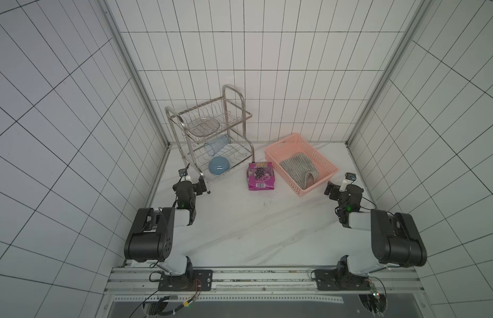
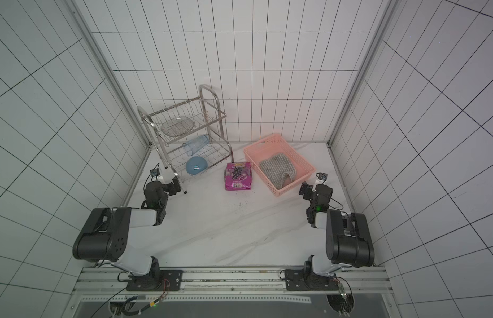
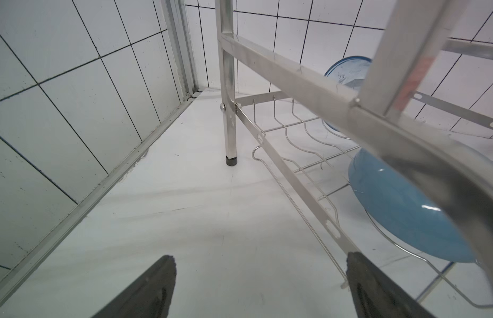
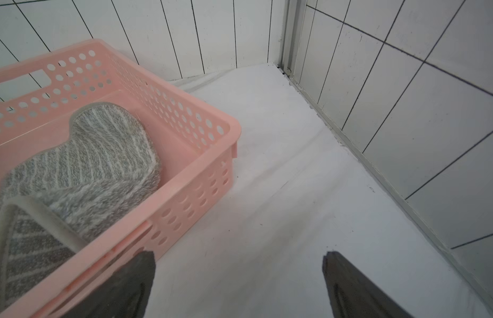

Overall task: Fold the square dishcloth
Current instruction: Pick up the cleaning item from the bin.

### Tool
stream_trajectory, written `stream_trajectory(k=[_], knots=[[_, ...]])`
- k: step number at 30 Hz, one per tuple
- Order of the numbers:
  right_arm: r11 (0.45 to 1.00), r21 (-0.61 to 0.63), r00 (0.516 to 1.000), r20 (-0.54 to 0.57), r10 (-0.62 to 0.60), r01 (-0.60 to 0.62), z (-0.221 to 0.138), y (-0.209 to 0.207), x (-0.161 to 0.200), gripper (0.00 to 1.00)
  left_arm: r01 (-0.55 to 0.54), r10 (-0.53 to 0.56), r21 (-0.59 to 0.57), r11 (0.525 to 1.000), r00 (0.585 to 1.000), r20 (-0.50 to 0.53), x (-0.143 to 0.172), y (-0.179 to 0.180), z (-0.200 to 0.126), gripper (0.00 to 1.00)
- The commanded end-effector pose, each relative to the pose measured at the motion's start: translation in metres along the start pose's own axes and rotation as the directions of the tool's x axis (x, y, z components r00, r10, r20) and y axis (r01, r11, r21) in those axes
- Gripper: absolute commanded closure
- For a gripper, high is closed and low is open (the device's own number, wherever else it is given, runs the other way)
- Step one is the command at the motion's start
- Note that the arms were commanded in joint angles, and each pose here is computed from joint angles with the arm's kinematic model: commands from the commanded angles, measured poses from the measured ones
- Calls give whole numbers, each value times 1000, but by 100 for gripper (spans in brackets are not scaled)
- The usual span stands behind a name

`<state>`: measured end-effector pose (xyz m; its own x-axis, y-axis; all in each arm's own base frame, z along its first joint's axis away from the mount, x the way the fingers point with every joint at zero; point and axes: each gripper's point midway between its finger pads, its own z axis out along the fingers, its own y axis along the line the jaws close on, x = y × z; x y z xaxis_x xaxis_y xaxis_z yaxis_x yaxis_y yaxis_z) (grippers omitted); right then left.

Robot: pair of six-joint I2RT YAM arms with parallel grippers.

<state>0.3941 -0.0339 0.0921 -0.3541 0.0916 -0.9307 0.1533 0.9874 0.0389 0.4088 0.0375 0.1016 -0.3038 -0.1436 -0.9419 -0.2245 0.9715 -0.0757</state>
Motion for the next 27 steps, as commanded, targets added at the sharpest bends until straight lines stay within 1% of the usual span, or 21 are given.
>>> stream_trajectory(k=[1, 23, 27], knots=[[1000, -4, 1000, 3, -10, 10, 3, 4, -3, 1, -4, 3, 22, 1000, 999, 33, -12, -6, -1, 2], [1000, -6, 1000, 3, -13, 13, 2, 4, -4, 1, -4, 3, 22, 1000, 999, 33, -11, -5, -1, 2], [999, 49, 1000, 23, 16, -17, -5, -6, -11, 1, -3, 2, 23, 1000, 999, 33, -12, -5, -1, 2]])
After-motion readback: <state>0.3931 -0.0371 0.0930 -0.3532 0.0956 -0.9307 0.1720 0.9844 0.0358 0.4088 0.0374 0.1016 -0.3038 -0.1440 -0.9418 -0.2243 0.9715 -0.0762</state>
